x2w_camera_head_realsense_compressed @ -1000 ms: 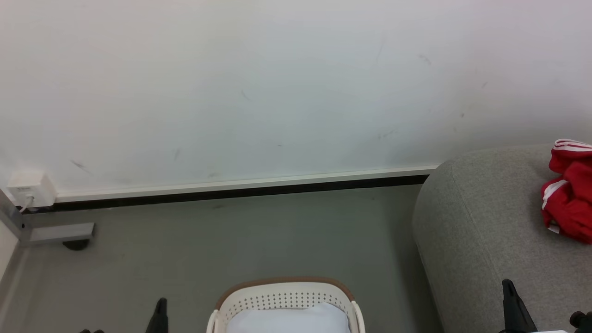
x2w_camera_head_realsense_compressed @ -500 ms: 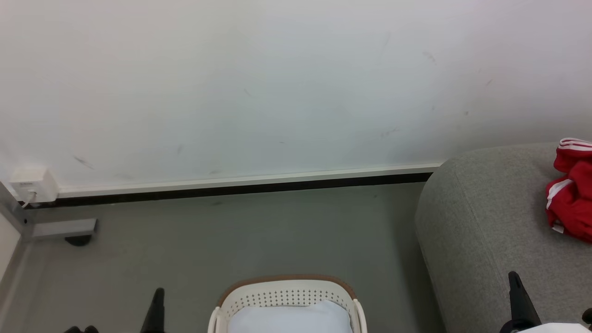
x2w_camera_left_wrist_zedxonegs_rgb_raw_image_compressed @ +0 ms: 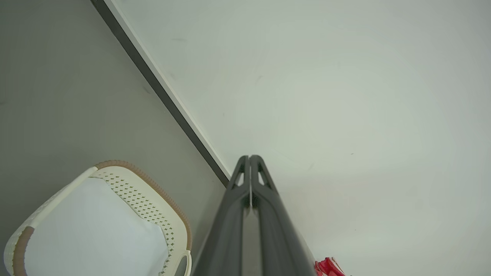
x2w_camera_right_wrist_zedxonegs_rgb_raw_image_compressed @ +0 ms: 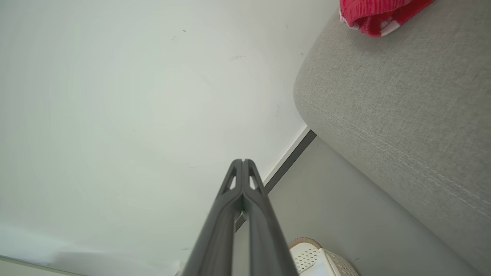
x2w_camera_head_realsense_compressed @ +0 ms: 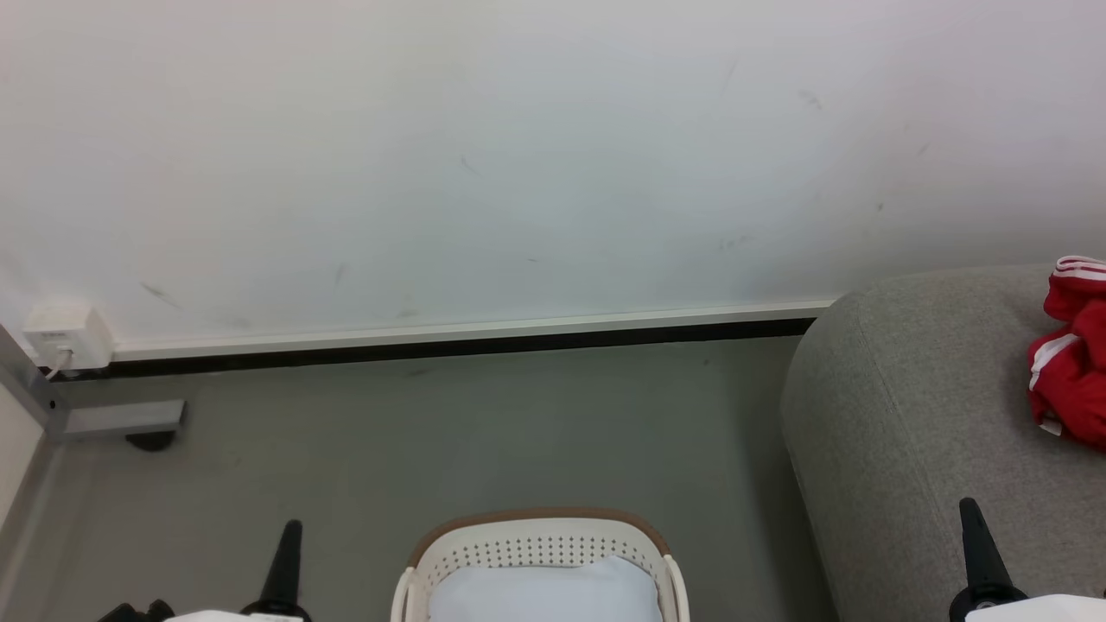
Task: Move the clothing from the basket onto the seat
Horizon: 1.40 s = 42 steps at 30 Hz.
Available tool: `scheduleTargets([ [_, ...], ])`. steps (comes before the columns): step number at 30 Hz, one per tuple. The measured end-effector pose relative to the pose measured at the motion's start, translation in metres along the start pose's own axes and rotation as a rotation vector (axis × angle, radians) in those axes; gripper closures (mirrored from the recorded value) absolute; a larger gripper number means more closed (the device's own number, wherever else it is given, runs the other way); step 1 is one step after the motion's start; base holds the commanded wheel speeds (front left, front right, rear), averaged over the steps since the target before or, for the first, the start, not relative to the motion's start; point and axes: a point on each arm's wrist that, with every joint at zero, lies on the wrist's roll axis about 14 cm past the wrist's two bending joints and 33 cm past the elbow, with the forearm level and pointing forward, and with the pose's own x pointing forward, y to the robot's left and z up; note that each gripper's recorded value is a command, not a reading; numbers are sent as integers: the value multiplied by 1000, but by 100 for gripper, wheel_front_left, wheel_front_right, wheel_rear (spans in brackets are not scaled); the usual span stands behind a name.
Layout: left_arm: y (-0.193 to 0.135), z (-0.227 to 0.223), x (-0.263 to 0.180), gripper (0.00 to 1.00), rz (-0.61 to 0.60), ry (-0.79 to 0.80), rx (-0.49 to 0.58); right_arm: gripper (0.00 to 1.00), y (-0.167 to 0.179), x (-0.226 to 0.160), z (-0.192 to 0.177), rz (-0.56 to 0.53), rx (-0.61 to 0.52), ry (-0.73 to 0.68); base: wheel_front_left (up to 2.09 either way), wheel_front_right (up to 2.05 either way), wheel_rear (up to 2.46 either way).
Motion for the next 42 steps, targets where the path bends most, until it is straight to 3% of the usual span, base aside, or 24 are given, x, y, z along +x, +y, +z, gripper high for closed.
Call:
scheduleTargets([
  [42,-16,20,9,100,-82,-17,-352,100,19,16,6,63,371,18,0,0,0],
])
